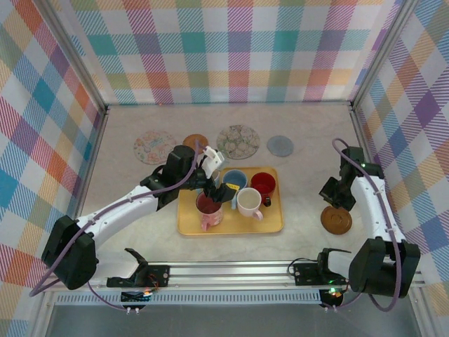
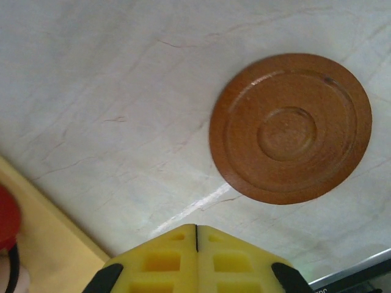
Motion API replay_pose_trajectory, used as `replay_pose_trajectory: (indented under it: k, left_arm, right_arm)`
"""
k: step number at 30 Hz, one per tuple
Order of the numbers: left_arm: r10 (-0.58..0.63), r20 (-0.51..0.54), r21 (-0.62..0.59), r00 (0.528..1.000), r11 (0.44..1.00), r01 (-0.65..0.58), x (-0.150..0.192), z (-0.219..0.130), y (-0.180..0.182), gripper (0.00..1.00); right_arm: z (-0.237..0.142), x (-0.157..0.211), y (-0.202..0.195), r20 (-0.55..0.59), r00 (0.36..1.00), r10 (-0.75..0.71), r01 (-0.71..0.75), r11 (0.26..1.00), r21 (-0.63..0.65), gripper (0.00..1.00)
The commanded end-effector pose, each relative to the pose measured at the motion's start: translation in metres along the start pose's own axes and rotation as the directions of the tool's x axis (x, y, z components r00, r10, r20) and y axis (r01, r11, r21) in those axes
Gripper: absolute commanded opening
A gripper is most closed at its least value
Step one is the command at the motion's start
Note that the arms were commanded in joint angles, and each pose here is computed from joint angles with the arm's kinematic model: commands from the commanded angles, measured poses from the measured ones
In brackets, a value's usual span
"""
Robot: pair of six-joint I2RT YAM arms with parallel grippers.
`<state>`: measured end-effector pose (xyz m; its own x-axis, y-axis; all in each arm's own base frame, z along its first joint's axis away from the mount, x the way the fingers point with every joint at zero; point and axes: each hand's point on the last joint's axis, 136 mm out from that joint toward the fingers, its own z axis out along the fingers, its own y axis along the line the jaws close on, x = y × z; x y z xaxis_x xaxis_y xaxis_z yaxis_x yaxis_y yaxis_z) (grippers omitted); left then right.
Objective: Place the cup by the coaster
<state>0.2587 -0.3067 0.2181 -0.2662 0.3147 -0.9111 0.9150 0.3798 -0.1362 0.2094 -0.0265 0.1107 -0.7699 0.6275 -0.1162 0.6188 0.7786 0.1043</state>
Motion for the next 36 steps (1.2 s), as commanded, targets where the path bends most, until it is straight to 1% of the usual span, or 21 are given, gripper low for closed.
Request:
replay_pose_trajectory:
  k: [1,5,9,11,16,23,27,33,36]
  left_arm:
    - [0.025,0.007,0.044,1.0,0.999,-0.025,0.002,0.006,-0.011,1.0]
    - [0.028,0.0,0.047,1.0,0.998,-0.028,0.006,0.01,-0.014,1.0]
    - [0.021,-0.008,0.06,1.0,0.998,-0.021,0.009,0.015,-0.016,1.0]
    - [0.023,-0.01,0.064,1.0,0.998,-0.022,0.01,0.017,-0.017,1.0]
    - [0.017,-0.018,0.067,1.0,0.998,-0.016,0.012,0.021,-0.016,1.0]
    - [0.006,-0.032,0.072,0.999,0.997,-0.004,0.014,0.025,-0.015,1.0]
    - [0.005,-0.034,0.059,0.999,0.998,-0.003,0.013,0.025,-0.012,1.0]
    - [-0.003,-0.032,0.029,0.999,1.0,0.004,0.011,0.025,-0.008,1.0]
    - [-0.01,-0.029,0.009,1.0,1.0,0.011,0.008,0.025,-0.004,1.0]
  right_arm:
    - [0.009,0.0,-0.008,-0.008,0.996,0.094,-0.094,0.995,-0.015,0.0]
    - [0.02,-0.001,-0.02,-0.014,0.984,0.177,-0.177,0.984,0.001,0.0]
    - [0.031,-0.001,-0.024,-0.047,0.962,0.27,-0.272,0.962,-0.034,0.0]
    - [0.036,-0.001,-0.028,-0.06,0.95,0.305,-0.307,0.951,-0.028,0.0]
    - [0.048,-0.002,-0.036,-0.064,0.944,0.323,-0.323,0.946,0.015,0.0]
    - [0.062,-0.006,-0.041,-0.062,0.933,0.353,-0.352,0.935,0.036,0.0]
    - [0.074,-0.013,-0.036,-0.077,0.926,0.368,-0.369,0.929,0.004,0.0]
    - [0.088,-0.026,-0.029,-0.098,0.931,0.353,-0.356,0.935,-0.013,0.0]
    - [0.094,-0.031,-0.021,-0.117,0.933,0.342,-0.349,0.936,-0.053,0.0]
